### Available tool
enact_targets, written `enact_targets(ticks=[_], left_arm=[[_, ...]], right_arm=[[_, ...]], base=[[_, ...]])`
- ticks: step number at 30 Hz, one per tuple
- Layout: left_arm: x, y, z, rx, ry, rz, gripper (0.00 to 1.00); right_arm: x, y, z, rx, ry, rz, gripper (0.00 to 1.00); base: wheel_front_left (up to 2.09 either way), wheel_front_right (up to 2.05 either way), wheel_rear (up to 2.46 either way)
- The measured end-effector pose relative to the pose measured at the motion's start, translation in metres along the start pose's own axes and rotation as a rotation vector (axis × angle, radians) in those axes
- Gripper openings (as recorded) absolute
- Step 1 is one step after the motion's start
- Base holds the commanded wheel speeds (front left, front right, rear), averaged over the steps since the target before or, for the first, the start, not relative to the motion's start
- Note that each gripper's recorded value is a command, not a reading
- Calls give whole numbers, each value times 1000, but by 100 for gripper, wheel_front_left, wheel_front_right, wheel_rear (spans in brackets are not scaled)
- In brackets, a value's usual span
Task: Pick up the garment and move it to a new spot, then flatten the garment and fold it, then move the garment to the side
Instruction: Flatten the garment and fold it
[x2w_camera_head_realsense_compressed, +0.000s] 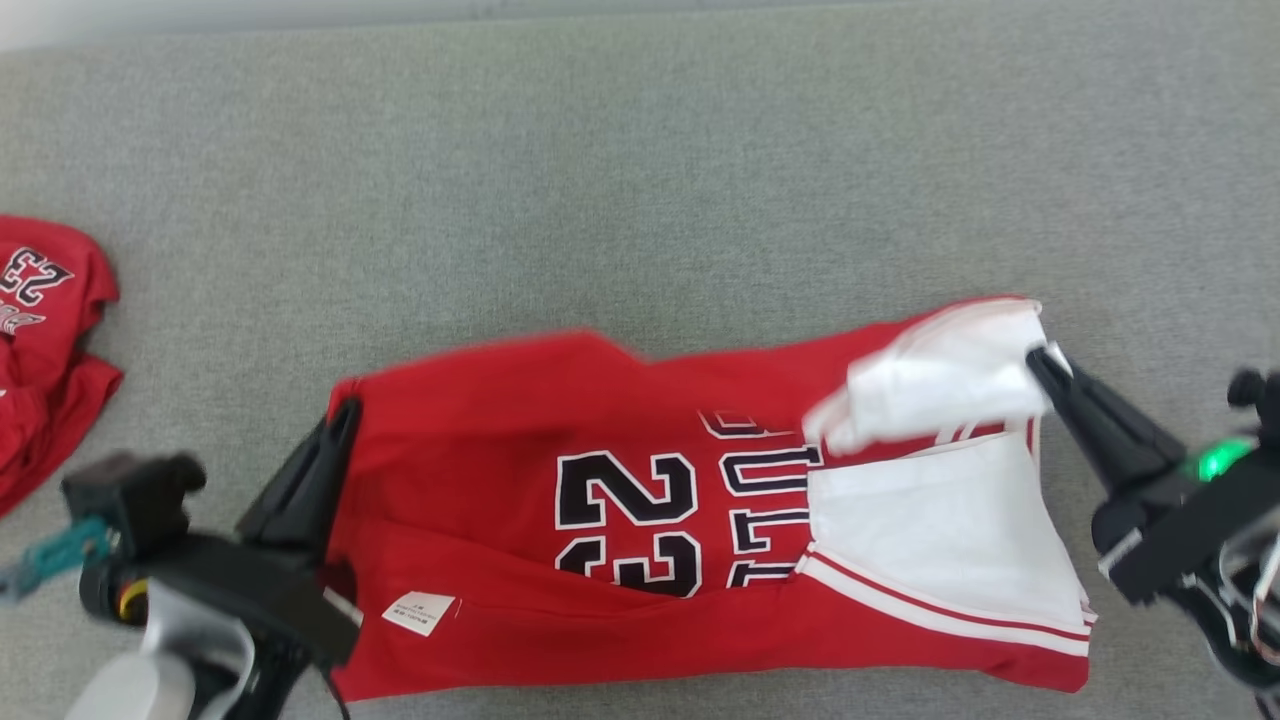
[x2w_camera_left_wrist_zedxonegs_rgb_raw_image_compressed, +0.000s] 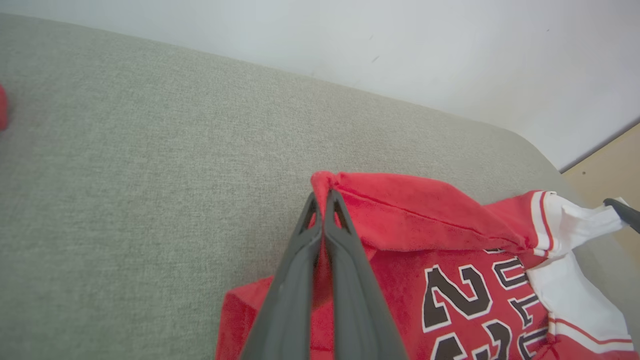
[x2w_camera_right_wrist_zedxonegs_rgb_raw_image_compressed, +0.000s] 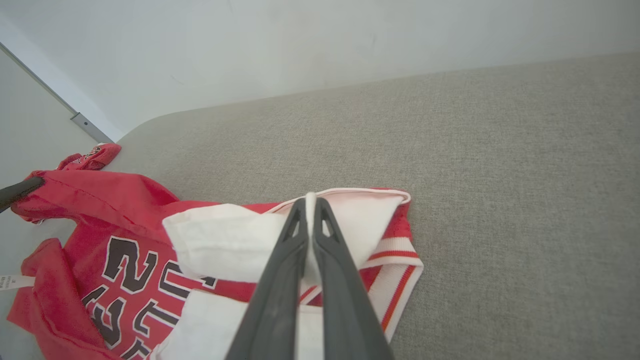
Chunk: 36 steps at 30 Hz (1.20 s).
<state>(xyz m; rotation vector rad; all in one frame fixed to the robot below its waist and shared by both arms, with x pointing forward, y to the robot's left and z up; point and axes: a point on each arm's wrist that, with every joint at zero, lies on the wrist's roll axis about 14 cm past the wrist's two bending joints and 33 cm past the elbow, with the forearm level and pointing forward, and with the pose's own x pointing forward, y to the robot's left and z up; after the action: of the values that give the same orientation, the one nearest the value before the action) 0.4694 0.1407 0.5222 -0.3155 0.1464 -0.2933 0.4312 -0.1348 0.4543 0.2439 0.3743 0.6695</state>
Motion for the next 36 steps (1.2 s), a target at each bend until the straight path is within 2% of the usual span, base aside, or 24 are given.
enact_targets(ticks=[12, 17, 18, 19, 20, 25, 32, 36], left_arm=[[-42, -2, -16, -143, 29, 48, 0], [-58, -1, -42, -216, 103, 83, 0], [-59, -2, -46, -225, 113, 85, 0], [-60, -2, -48, -235, 118, 90, 23], [-61, 0, -51, -238, 124, 100, 99], [-62, 8, -51, -212, 89, 153, 100], [-58, 18, -24, -35, -51, 233, 100], [-55, 17, 1, 66, -152, 260, 100]], right_arm=[[-39, 22, -23, 148, -17, -41, 0], [-51, 31, -43, 204, 23, -61, 0], [-52, 32, -47, 211, 31, -68, 24], [-52, 31, -50, 208, 34, -76, 58], [-52, 31, -51, 214, 31, -82, 100], [-52, 23, -38, 201, -61, -129, 100], [-59, 1, 9, 113, -298, -251, 100], [-65, -3, 37, 25, -421, -310, 100]], base=[[0, 0, 0], [0, 0, 0], [0, 0, 0], [0, 0, 0], [0, 0, 0], [0, 0, 0], [0, 0, 0], [0, 0, 0]])
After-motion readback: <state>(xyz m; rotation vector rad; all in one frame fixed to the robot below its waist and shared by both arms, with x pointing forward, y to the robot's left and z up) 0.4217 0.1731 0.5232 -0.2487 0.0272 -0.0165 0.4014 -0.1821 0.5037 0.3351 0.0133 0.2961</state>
